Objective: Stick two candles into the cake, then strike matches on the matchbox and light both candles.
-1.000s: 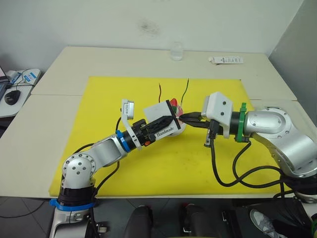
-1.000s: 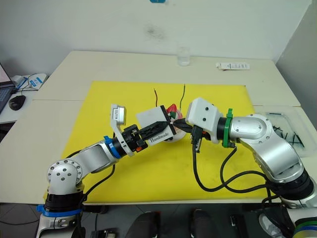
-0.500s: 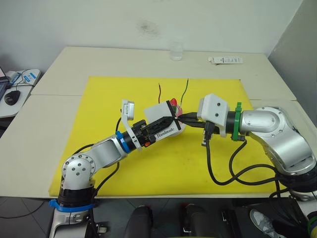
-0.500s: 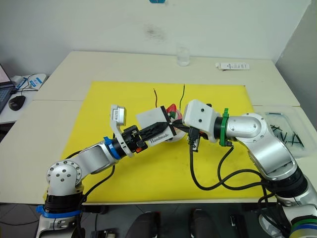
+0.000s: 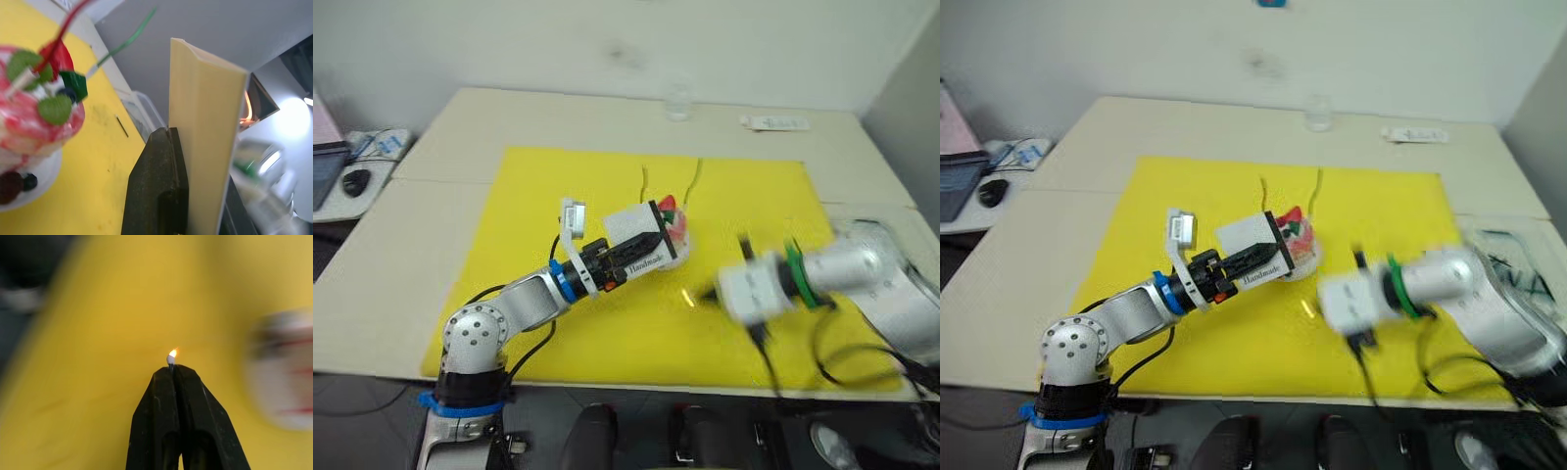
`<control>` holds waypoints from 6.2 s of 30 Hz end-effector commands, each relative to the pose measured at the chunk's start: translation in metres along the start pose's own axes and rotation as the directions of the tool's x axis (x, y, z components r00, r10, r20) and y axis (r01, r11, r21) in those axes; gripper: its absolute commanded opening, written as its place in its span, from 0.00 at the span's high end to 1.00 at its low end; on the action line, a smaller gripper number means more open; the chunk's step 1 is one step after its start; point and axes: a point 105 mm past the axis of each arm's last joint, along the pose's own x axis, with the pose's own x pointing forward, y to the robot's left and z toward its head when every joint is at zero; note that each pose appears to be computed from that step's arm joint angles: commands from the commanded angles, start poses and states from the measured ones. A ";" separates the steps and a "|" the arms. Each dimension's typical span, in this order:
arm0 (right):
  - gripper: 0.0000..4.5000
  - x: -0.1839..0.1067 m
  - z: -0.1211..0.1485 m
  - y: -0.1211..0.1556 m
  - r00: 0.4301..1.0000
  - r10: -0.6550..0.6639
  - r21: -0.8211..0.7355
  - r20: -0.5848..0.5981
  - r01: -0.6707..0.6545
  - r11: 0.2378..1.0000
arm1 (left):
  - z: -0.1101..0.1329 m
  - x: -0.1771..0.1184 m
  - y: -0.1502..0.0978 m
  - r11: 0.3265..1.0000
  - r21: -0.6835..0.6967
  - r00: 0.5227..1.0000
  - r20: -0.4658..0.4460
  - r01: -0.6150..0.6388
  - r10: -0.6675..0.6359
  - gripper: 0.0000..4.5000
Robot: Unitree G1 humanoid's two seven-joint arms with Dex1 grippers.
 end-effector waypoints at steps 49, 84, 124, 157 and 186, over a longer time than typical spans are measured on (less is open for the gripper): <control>1.00 -0.055 0.107 -0.210 0.334 -0.827 0.488 0.452 0.683 0.543 | 0.002 -0.054 -0.014 0.989 0.081 0.992 0.013 -0.124 0.123 1.00; 1.00 -0.062 0.103 -0.215 0.314 -0.846 0.489 0.431 0.706 0.512 | 0.000 -0.047 -0.016 0.992 0.070 0.995 0.007 -0.104 0.104 1.00; 1.00 -0.161 -0.175 -0.054 -0.102 -0.791 0.473 -0.603 0.753 -0.457 | -0.054 -0.022 -0.055 0.955 0.186 0.930 -0.332 0.229 -0.158 1.00; 0.02 -0.073 -0.149 -0.115 0.124 -0.939 0.714 -0.320 0.683 -0.154 | -0.058 -0.028 -0.056 0.961 0.194 0.935 -0.332 0.199 -0.126 1.00; 0.46 -0.050 -0.166 -0.123 0.114 -0.887 0.721 -0.448 0.632 -0.284 | -0.055 -0.030 -0.056 0.964 0.197 0.936 -0.337 0.180 -0.106 1.00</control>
